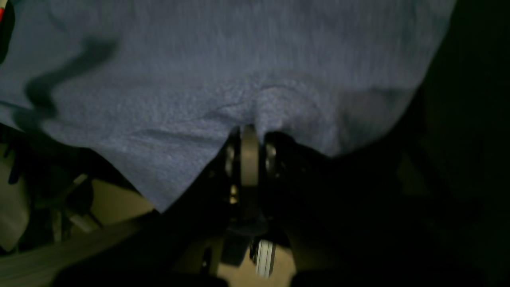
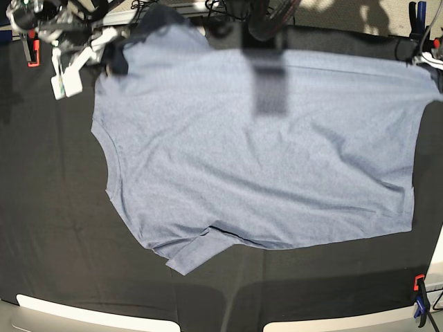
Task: Layout the t-shirt on the table in an organized manner, then fold the t-shirt properly
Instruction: 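Lift the shoulder corner with the right gripper and swing it inward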
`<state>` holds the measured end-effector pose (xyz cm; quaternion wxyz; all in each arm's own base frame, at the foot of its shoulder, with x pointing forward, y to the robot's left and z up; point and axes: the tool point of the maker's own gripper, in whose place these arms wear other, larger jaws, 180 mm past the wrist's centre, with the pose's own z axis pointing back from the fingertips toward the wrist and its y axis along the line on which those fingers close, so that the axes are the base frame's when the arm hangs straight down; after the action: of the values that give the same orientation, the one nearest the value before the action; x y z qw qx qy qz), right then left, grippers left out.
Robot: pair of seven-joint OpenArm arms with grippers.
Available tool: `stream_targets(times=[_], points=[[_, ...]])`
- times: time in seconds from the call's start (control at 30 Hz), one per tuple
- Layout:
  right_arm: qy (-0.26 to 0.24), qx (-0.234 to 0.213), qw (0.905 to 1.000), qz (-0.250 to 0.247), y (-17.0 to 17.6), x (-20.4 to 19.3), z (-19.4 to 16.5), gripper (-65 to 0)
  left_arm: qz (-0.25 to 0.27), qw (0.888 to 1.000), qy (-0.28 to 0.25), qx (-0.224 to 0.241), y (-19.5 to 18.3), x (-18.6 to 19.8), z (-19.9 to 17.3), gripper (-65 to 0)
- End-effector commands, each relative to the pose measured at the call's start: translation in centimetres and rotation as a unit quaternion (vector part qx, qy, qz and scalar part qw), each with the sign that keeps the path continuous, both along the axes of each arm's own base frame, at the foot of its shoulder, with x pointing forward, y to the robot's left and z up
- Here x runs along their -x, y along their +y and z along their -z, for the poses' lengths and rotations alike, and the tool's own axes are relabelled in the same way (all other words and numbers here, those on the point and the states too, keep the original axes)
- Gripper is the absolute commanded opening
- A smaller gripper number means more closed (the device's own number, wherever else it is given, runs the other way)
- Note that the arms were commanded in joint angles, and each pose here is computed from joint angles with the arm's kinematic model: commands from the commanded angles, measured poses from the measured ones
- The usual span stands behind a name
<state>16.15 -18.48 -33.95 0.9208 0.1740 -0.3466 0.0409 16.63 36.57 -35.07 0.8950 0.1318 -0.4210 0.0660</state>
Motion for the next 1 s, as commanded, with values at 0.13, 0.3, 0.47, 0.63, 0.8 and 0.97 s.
stream_targets(times=[0.13,0.3,0.47,0.63,0.8,0.97], points=[[-0.065,-0.004,0.9977,-0.020,1.2,-3.6,-2.4,-65.0,-0.001,0.999,-0.048,-0.020,0.9,-2.7,-2.4,-65.0],[-0.121,0.004,0.9912,-0.053,3.5,-7.3,-4.0,-65.0,-0.018,0.997,-0.072,-0.009,1.7,-4.5,-2.3,-65.0],[-0.150,0.027,0.9844,-0.088,6.0,-10.7,-4.8,-65.0,-0.047,0.993,-0.103,0.029,2.7,-6.5,-1.5,-65.0],[-0.140,0.045,0.9849,-0.092,6.7,-12.7,-3.4,-65.0,-0.037,0.991,-0.116,0.062,2.6,-9.0,-0.6,-65.0],[-0.133,0.055,0.9859,-0.086,5.8,-14.2,-2.7,-65.0,-0.034,0.985,-0.139,0.097,2.2,-10.9,-0.6,-65.0],[-0.116,0.077,0.9868,-0.084,3.9,-15.3,-1.6,-65.0,-0.035,0.984,-0.133,0.112,1.7,-11.7,0.6,-65.0]])
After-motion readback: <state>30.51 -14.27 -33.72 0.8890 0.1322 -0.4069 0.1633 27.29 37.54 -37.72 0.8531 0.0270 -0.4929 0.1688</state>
